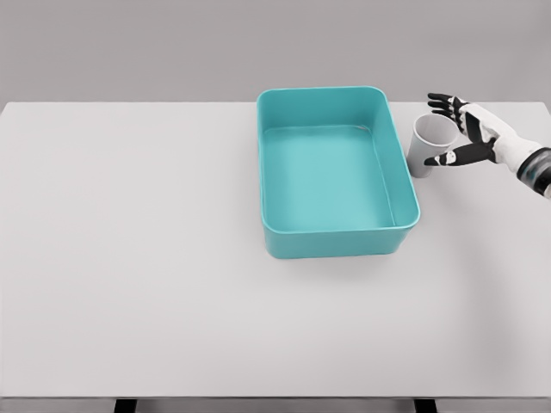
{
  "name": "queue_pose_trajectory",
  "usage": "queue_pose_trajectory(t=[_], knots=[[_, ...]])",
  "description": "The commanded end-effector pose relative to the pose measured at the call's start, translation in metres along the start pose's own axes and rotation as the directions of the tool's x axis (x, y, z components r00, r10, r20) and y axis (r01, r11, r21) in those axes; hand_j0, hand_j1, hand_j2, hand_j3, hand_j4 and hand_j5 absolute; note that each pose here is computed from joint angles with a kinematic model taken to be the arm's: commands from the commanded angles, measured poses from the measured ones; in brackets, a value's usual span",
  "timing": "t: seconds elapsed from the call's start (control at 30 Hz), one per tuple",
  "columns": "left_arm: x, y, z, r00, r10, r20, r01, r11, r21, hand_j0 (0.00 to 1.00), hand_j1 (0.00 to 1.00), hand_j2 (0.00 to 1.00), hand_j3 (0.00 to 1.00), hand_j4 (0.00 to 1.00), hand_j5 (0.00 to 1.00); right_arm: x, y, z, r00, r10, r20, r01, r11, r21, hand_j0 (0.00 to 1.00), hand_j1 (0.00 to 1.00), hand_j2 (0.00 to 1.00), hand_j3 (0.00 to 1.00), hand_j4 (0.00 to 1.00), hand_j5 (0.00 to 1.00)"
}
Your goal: Put the paper cup into the basket with your right arm
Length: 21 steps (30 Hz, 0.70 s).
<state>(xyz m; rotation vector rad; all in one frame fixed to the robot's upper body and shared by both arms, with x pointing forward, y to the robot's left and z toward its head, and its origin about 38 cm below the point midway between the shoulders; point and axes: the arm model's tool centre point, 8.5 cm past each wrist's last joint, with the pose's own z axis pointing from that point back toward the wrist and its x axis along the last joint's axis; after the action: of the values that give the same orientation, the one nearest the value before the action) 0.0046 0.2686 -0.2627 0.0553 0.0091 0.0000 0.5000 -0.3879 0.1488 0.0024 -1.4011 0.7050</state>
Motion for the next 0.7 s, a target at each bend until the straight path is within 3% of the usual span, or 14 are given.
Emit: queue_pose_trajectory(t=[0.0, 0.13, 0.17, 0.2, 0.33, 0.67], knots=[[0.0, 0.0, 0.0, 1.0, 0.001, 0.0, -0.001, 1.0, 0.0, 1.0, 1.0, 1.0, 1.0, 1.0, 1.0, 0.001, 0.0, 0.0, 1.0, -0.002, 0.003, 0.002, 1.0, -0.001, 0.98, 0.98, 0.98, 0.98, 0.98, 0.98], [0.0, 0.0, 0.0, 1.0, 0.001, 0.0, -0.001, 1.0, 0.0, 1.0, 1.0, 1.0, 1.0, 1.0, 1.0, 0.0, 0.0, 0.0, 1.0, 0.006, -0.005, -0.006, 1.0, 0.002, 0.91, 0.91, 0.91, 0.91, 0.91, 0.91], [0.0, 0.0, 0.0, 1.0, -0.001, 0.0, 0.001, 1.0, -0.002, 1.0, 1.0, 1.0, 1.0, 1.0, 1.0, 0.0, 0.0, 0.0, 1.0, 0.016, -0.013, -0.016, 1.0, 0.002, 0.86, 0.86, 0.86, 0.86, 0.86, 0.86], [0.0, 0.0, 0.0, 1.0, 0.001, 0.0, -0.001, 1.0, 0.0, 1.0, 1.0, 1.0, 1.0, 1.0, 1.0, 0.001, 0.0, 0.0, 1.0, 0.018, -0.011, -0.018, 1.0, 0.001, 0.75, 0.75, 0.75, 0.75, 0.75, 0.75], [0.0, 0.0, 0.0, 1.0, -0.001, 0.0, 0.001, 1.0, -0.002, 1.0, 1.0, 1.0, 1.0, 1.0, 1.0, 0.0, 0.0, 0.0, 1.0, 0.02, -0.014, -0.02, 1.0, 0.001, 0.66, 0.66, 0.66, 0.66, 0.66, 0.66], [0.0, 0.0, 0.0, 1.0, -0.001, 0.0, 0.001, 1.0, 0.0, 1.0, 1.0, 1.0, 1.0, 1.0, 1.0, 0.011, -0.005, 0.003, 0.999, 0.042, 0.006, -0.042, 0.999, -0.005, 0.61, 0.61, 0.61, 0.61, 0.61, 0.61]])
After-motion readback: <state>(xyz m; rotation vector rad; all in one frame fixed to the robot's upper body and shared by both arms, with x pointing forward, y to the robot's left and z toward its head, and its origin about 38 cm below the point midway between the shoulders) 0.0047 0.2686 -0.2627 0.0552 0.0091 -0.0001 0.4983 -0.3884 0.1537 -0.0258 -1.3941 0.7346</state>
